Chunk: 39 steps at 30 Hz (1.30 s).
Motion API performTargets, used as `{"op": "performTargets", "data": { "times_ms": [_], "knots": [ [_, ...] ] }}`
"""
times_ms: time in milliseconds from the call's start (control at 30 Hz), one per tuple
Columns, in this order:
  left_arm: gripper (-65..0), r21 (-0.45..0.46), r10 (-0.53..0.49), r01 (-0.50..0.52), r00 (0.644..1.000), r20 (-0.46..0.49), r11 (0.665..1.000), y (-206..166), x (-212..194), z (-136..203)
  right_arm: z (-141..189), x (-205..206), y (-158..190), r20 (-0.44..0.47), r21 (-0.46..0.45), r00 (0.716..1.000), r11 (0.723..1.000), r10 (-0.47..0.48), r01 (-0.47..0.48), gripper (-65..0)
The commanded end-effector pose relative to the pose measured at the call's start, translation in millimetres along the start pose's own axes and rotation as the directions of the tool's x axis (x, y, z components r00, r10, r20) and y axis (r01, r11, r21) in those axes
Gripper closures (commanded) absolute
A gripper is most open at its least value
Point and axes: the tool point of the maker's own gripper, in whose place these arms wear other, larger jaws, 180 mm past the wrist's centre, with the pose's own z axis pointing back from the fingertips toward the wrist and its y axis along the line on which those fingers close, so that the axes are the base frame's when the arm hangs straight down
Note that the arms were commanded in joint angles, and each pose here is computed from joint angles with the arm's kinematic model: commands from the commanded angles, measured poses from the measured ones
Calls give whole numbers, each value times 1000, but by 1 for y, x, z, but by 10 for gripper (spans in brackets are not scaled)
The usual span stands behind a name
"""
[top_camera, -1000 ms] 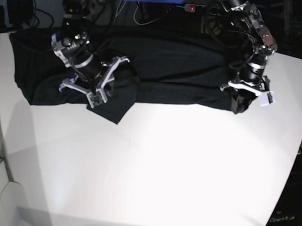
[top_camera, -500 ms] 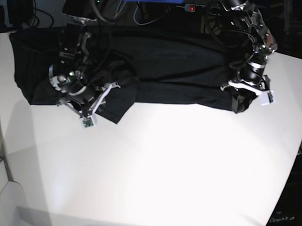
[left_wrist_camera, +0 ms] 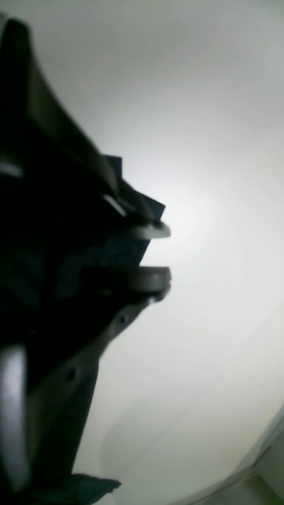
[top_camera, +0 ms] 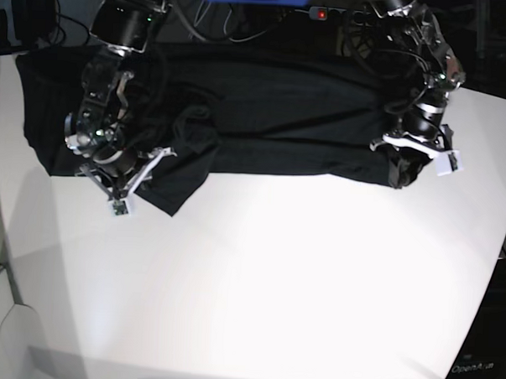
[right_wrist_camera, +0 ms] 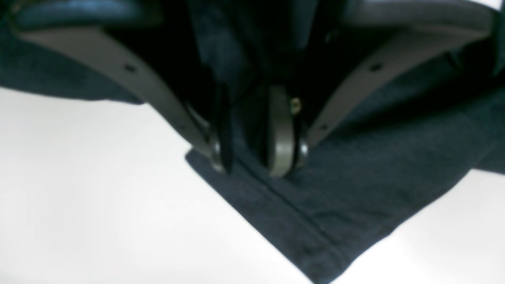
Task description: Fold the T-shirt properly
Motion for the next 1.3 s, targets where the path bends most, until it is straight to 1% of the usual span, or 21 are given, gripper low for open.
{"op": "performTargets", "data": {
  "times_ms": [0,233,333,400,500,533,667,767,833,933,1067,1167,1267],
  "knots": [
    [-128,-21,-6,7,998,59,1000,-5,16,-1,0,10,-3,27,-4,1000,1000,-4,4,-175],
    [-128,-21,-6,7,998,59,1000,-5,16,-1,-4,-2,2,-2,14,1000,1000,-6,6,-170],
    [-127,-21,-6,7,998,59,1000,-5,16,-1,-5,-5,11,-8,33,1000,999,4,-4,-165],
    [-127,-21,-6,7,998,59,1000,-5,16,-1,-6,-11,19,-22,49,1000,999,18,-17,-131],
    [-127,-22,-6,7,998,62,1000,-5,17,-2,-6,-13,25,-32,62,999,998,32,-30,-23],
    [-127,-22,-6,7,998,62,1000,-5,17,-2,-6,-13,25,-34,62,999,998,32,-30,0],
    [-127,-23,-6,7,998,64,1000,-6,19,-3,-4,-15,25,-31,61,999,998,26,-24,0],
    [-127,-24,-6,7,998,66,1000,-6,19,-3,4,-3,19,10,37,999,999,39,-39,0],
    [-127,-24,-6,7,998,66,1000,-6,19,-3,12,1,22,28,28,999,999,41,-42,0],
    [-127,-25,-6,7,998,67,1000,-6,20,-4,29,12,20,76,-4,995,998,60,-60,0],
    [-127,-24,2,-1,998,58,1000,-5,16,-4,46,19,34,117,-6,990,997,73,-73,0],
    [-127,-23,20,-19,999,39,1000,-4,7,-5,52,21,46,132,11,987,995,97,-99,0],
    [-127,-21,29,-28,999,39,999,-3,6,-8,58,24,65,148,41,981,991,124,-131,0]
  ]
}}
